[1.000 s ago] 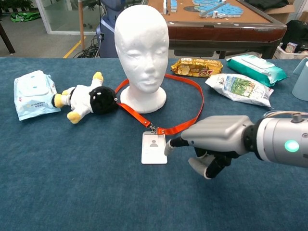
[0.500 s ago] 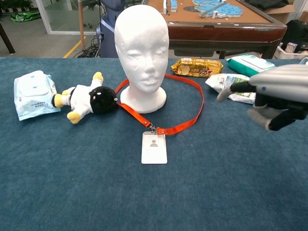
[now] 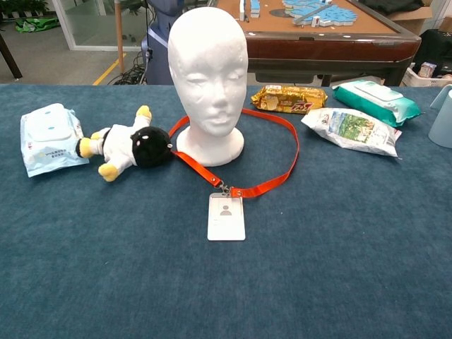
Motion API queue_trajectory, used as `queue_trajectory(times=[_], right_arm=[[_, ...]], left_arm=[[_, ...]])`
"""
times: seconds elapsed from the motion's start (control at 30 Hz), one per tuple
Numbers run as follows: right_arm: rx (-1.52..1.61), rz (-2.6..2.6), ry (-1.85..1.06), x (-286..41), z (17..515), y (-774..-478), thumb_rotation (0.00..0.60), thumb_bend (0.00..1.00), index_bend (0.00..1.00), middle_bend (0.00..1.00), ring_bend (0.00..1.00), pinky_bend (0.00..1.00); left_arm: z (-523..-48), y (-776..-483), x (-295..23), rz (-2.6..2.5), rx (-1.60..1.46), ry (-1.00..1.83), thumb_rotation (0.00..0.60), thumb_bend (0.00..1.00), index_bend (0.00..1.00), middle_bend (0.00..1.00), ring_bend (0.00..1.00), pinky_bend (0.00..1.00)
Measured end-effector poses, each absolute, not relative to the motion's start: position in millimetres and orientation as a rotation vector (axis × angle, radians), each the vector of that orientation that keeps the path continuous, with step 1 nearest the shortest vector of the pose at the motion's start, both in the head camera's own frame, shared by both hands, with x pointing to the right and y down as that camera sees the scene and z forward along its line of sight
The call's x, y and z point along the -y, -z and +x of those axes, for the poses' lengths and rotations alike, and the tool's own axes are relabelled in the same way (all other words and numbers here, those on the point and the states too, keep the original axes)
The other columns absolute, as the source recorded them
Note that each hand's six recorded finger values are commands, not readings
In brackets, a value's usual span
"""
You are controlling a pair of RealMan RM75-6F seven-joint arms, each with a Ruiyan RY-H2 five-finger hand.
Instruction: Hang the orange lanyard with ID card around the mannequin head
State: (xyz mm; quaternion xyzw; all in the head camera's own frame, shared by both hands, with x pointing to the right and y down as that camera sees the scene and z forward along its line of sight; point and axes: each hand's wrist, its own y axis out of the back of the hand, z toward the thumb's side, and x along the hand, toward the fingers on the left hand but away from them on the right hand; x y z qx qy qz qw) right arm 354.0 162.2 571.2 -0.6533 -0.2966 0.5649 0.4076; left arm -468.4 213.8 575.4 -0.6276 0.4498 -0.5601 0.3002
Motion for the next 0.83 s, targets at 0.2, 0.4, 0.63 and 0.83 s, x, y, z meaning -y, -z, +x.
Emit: queue_trajectory(times=[0.2, 0.4, 0.63, 0.83], right_arm=[[0.852, -1.583, -1.421, -169, 385, -566, 0.600, 0.00, 0.24, 0.45, 0.45, 0.63], [0.906, -1.556, -1.444, -185, 403, -560, 0.600, 0.00, 0.24, 0.45, 0.45, 0.63], [0.966, -1.506, -1.491, -198, 424, -550, 0.600, 0.00, 0.24, 0.45, 0.44, 0.63], [0.994, -1.488, -1.523, -204, 436, -548, 0.600, 0.00, 0.24, 0.45, 0.44, 0.63]], left_arm=[[-472, -571, -224, -1.617, -1.228, 1.491, 0.340, 0.22, 0.14, 0.25, 0.31, 0.52], [-472, -568, -234, -1.597, -1.226, 1.512, 0.338, 0.22, 0.14, 0.25, 0.31, 0.52], [-472, -566, -243, -1.574, -1.230, 1.552, 0.340, 0.22, 0.14, 0.25, 0.31, 0.51], [-468, -563, -245, -1.553, -1.224, 1.553, 0.337, 0.22, 0.14, 0.25, 0.31, 0.51]])
